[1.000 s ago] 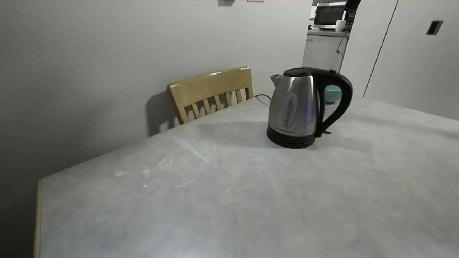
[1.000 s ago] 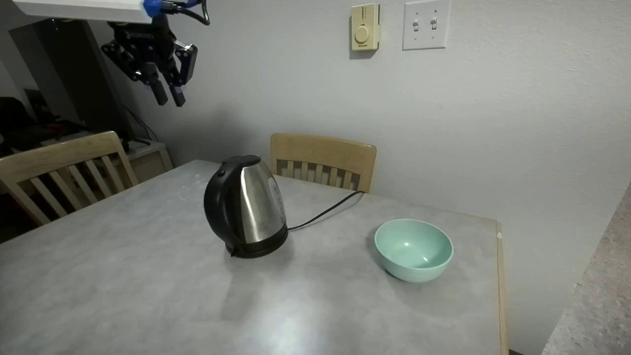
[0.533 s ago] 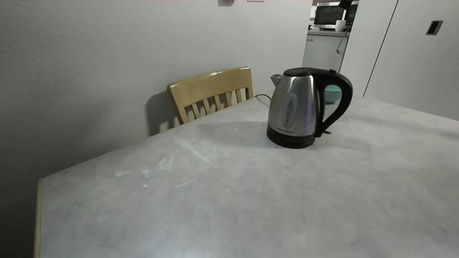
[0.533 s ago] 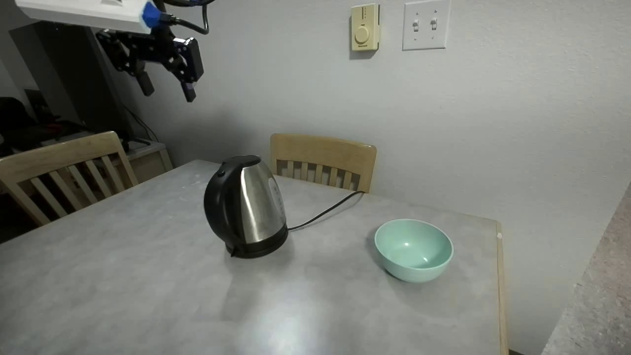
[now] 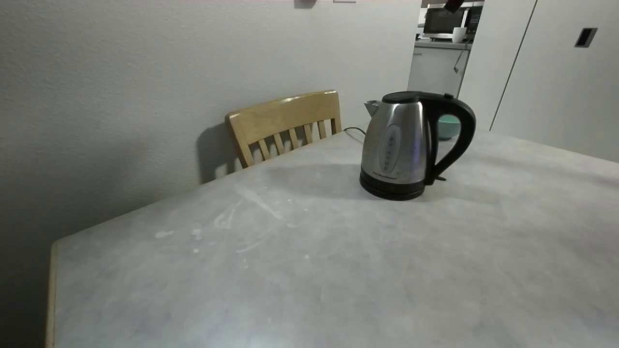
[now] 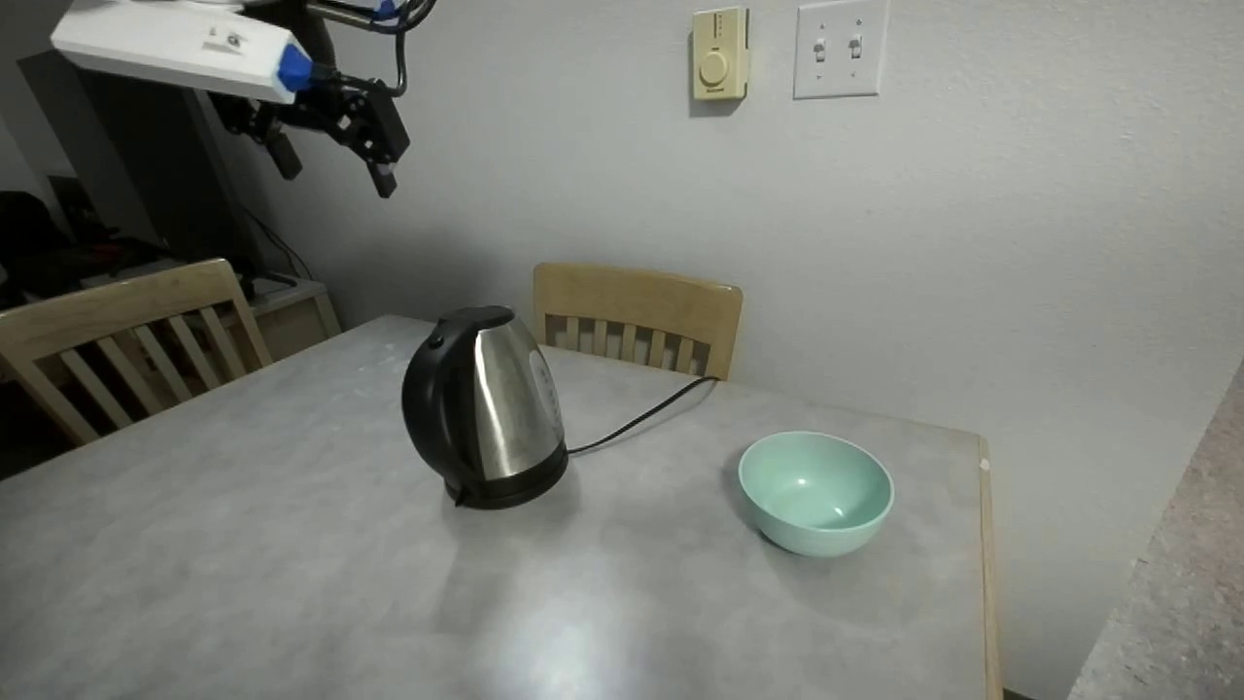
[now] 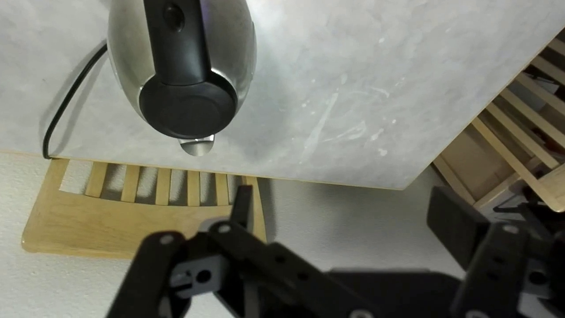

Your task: Close the lid of the kettle

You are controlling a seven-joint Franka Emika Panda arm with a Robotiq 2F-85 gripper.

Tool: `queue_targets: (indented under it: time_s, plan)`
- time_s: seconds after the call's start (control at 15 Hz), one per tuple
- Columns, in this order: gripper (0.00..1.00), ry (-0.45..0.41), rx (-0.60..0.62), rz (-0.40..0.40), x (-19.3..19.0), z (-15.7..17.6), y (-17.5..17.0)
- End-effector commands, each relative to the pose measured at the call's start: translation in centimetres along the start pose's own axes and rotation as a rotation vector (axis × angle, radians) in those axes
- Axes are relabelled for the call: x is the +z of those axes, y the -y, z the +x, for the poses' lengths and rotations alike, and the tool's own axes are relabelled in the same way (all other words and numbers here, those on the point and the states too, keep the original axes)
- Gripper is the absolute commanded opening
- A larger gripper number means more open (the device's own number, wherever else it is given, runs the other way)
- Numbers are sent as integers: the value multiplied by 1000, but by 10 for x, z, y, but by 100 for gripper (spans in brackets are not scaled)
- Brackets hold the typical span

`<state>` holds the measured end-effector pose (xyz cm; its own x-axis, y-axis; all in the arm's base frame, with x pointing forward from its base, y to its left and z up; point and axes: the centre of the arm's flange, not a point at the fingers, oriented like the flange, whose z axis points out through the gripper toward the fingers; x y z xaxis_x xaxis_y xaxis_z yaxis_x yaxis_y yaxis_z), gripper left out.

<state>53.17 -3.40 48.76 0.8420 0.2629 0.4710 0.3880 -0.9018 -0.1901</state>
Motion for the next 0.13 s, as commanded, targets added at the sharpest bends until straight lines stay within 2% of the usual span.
queue_targets:
  time_s: [0.0, 0.07]
  plan:
    - [100, -4, 3, 4, 2, 0, 2]
    - [100, -5, 4, 8, 3, 0, 3]
